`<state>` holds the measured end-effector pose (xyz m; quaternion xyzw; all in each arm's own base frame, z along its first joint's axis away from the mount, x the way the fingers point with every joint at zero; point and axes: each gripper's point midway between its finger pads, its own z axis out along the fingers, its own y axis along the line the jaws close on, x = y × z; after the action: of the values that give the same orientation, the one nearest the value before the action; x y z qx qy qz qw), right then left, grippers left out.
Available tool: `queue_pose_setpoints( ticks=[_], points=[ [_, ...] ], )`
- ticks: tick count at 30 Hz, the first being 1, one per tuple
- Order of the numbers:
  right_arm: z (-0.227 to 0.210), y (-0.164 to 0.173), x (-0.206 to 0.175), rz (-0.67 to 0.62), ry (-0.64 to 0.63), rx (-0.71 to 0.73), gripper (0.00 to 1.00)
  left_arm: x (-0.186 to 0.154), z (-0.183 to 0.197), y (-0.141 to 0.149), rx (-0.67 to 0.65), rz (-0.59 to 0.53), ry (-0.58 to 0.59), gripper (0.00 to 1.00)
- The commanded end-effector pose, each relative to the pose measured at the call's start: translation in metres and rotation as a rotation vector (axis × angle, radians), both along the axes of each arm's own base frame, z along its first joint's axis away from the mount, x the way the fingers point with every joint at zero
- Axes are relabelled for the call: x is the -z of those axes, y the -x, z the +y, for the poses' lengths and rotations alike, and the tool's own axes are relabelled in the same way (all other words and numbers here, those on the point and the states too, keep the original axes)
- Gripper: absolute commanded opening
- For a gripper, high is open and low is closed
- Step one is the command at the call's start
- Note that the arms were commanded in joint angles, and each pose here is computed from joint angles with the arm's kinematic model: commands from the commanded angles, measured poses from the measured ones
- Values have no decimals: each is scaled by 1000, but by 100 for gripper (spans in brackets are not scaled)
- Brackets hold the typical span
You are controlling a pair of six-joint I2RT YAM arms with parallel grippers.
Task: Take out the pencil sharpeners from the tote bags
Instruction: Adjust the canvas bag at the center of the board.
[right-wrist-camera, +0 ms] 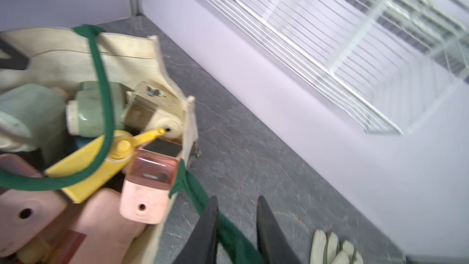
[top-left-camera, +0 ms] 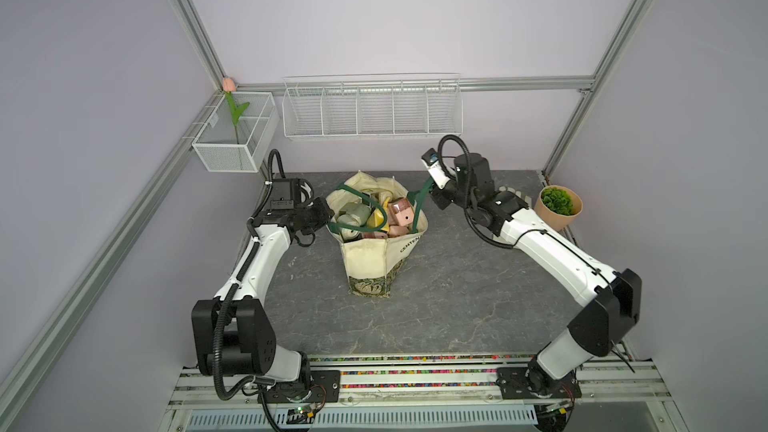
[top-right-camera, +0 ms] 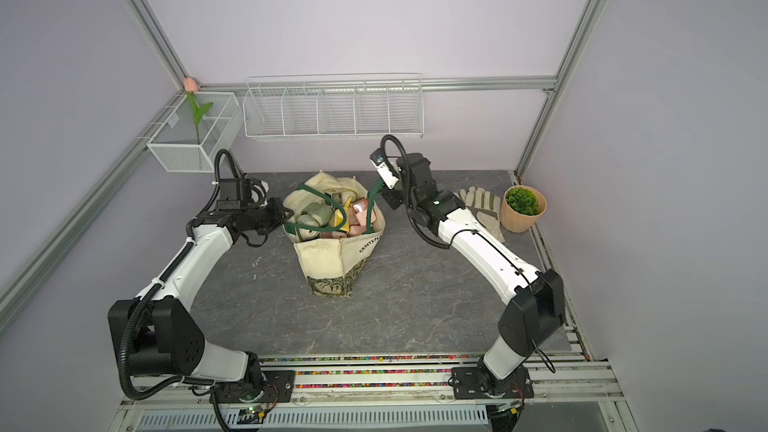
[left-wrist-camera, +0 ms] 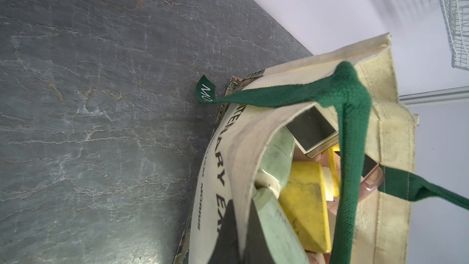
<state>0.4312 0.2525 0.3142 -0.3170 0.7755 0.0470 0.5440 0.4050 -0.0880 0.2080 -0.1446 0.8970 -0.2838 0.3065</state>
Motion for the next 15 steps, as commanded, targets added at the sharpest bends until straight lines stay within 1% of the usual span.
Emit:
queue_pose_setpoints(
  ticks=[1, 2, 3, 5, 6, 7, 9, 11, 13, 14, 15],
  points=[
    [-29, -8, 7, 31, -197, 70, 64, -21, 0, 0, 14, -82, -13, 0],
    [-42, -9, 20, 65, -211, 111, 75, -21, 1, 1, 11, -82, -16, 0],
    [-57, -10, 33, 100, -215, 164, 83, -22, 2, 1, 8, -82, -18, 0],
    [-85, -7, 58, 153, -221, 271, 91, -23, 3, 2, 2, -81, -24, 0],
    [-102, -4, 73, 181, -220, 341, 93, -24, 4, 3, -2, -81, -28, 0],
    [-117, -1, 86, 206, -219, 407, 97, -25, 5, 3, -7, -83, -32, 0],
    [-145, 8, 117, 276, -220, 533, 98, -29, 7, 4, -20, -86, -41, 0],
    [-158, 20, 140, 340, -188, 596, 98, -32, 11, 7, -35, -84, -54, 0],
    [-168, 30, 156, 376, -158, 644, 98, -36, 18, 12, -63, -78, -87, 1],
    [-170, 34, 162, 387, -147, 655, 98, -41, 24, 15, -87, -83, -110, 7],
    [-172, 39, 165, 399, -142, 663, 98, -46, 31, 19, -116, -89, -139, 19]
  ],
)
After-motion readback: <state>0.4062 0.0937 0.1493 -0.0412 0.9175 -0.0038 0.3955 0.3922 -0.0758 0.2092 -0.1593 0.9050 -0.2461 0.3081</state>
